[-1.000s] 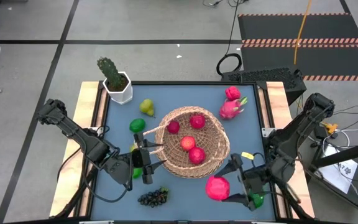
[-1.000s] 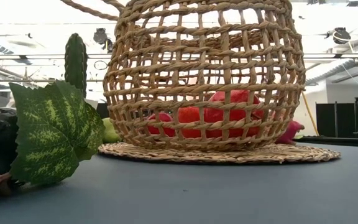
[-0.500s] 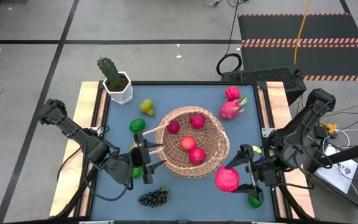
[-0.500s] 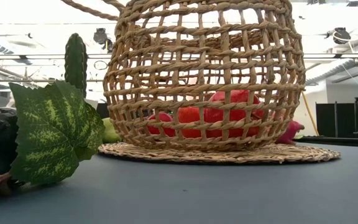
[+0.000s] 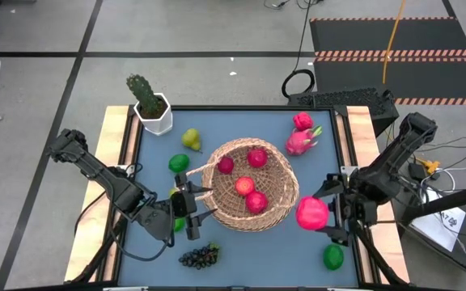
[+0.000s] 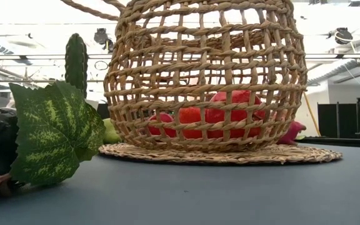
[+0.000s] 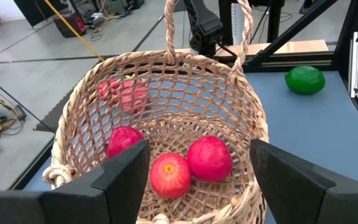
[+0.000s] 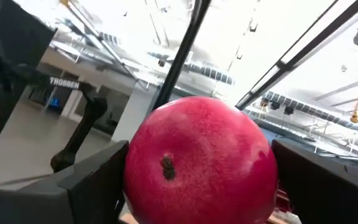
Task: Build produce basket
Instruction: Put the red apple into the brown basket
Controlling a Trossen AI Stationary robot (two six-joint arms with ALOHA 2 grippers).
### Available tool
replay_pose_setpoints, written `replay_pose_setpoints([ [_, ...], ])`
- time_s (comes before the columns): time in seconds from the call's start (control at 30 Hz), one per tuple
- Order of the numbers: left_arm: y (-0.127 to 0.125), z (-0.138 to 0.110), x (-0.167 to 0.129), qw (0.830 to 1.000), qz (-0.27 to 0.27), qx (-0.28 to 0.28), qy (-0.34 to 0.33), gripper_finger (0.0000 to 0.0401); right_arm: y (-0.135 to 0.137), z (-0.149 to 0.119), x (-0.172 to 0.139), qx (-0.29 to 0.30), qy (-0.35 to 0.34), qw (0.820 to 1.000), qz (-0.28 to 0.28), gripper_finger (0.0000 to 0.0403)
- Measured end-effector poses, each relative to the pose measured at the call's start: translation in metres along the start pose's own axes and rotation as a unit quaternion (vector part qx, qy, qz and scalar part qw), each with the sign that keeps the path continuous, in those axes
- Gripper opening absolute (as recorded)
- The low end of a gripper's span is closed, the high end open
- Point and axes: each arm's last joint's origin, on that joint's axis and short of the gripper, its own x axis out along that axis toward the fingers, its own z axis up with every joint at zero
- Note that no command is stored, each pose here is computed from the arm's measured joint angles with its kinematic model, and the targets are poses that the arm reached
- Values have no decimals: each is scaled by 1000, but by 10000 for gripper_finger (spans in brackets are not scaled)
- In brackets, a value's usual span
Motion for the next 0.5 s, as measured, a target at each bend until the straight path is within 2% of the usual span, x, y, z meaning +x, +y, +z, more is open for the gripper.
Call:
replay_pose_setpoints([
  [0.5, 2, 1, 3, 1000, 5, -7, 1, 273, -2, 0, -2, -3, -1, 1000, -3, 375],
])
